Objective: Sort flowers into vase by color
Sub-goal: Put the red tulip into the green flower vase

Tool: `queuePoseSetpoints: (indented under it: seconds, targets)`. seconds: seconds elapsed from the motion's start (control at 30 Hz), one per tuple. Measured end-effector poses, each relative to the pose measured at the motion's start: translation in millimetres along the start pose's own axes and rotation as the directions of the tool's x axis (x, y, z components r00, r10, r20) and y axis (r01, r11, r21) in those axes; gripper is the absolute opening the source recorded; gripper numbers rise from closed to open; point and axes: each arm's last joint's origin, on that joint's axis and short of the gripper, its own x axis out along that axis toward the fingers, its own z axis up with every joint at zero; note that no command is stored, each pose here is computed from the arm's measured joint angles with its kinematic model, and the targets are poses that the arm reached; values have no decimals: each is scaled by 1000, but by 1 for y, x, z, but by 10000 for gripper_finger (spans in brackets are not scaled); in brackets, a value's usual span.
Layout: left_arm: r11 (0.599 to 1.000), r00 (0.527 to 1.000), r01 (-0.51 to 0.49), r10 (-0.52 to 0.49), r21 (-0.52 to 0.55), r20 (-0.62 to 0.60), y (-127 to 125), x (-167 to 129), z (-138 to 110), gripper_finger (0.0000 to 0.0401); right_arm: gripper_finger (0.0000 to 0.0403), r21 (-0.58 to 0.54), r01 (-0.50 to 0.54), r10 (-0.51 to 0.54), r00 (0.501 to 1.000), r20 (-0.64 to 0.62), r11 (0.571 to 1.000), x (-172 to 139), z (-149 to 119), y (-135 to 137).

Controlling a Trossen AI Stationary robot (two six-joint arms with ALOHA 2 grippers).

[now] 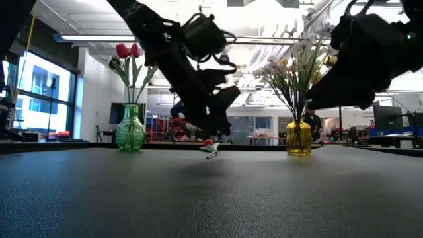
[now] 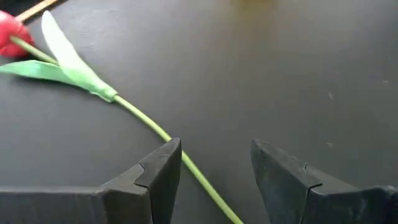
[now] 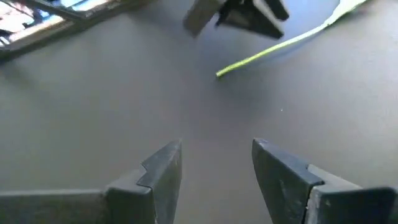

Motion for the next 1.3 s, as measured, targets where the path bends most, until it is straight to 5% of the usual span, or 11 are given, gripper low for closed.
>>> queuePoseSetpoints:
  seconds: [0.47, 0.83, 1.03, 1.3]
  targets:
    - [981, 994, -99, 107, -166, 38, 42, 16, 24, 223, 183, -11, 10, -10, 1000, -8, 1000, 17, -15, 4]
    - [976, 992, -124, 125, -181, -5, 51, 52, 5, 219, 183, -6, 5, -5, 1000, -5, 1000, 17, -14, 5]
    - [981, 996, -94, 94, -167, -7, 50, 64, 0, 172, 183, -6, 5, -5, 1000, -6, 1000, 17, -14, 5]
    - [990, 996, -87, 85, -108, -27, 50, 65, -3, 56, 183, -6, 4, -4, 1000, -6, 1000, 17, -14, 5]
